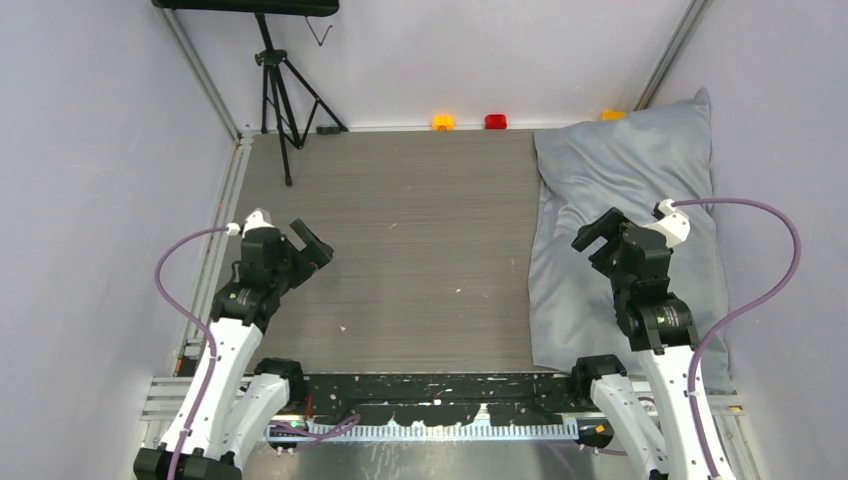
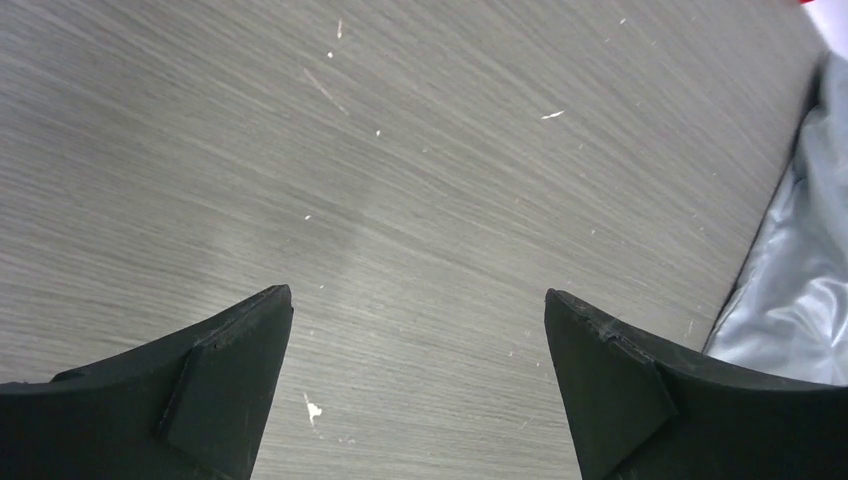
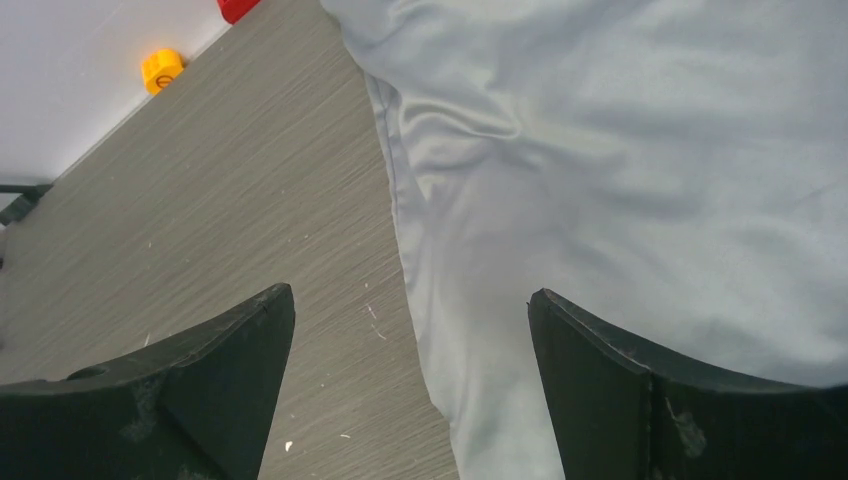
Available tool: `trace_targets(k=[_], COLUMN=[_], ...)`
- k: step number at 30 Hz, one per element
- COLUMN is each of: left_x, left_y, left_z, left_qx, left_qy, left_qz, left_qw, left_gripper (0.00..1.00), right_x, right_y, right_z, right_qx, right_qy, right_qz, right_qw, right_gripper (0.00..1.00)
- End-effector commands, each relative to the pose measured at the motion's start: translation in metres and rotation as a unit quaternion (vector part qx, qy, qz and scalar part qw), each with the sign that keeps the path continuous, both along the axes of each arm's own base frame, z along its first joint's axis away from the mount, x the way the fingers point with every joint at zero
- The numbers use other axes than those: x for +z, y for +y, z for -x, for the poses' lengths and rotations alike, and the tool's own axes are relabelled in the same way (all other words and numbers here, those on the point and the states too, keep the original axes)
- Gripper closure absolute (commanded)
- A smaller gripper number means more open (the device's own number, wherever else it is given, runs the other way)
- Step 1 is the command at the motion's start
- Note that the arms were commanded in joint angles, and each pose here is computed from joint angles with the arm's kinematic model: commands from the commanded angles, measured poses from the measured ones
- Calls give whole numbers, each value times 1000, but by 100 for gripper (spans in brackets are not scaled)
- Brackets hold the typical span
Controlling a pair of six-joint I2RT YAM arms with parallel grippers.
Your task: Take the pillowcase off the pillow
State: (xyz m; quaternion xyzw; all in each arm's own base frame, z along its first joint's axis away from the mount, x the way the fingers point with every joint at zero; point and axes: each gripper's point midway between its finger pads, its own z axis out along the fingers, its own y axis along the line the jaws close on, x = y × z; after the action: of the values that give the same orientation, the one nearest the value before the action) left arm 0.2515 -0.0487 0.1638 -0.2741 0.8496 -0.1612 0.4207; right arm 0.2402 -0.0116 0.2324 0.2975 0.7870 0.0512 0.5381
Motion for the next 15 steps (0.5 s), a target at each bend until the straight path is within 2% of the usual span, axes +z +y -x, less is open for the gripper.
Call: trace_targets(k=[1, 5, 8, 15], left_x=[4, 20, 30, 31], left_y=[-4, -38, -65, -74], left_z=[5, 3, 7, 10], left_qx=[-16, -128, -204, -237], left_qy=[10, -32, -53, -36], left_qz=[2, 32, 71, 81], left_qw=[1000, 991, 975, 968], left_gripper=[0, 0, 0, 0], right_x=[8, 2, -9, -53], right_y=[8, 10, 12, -3], right_z=[-8, -19, -30, -59], right_qx=[18, 20, 28, 11], right_qy=[-12, 6, 54, 192], right_qz=[-10, -10, -1, 59], right_qw=[1000, 1000, 998, 980], right_gripper=[9, 8, 8, 8])
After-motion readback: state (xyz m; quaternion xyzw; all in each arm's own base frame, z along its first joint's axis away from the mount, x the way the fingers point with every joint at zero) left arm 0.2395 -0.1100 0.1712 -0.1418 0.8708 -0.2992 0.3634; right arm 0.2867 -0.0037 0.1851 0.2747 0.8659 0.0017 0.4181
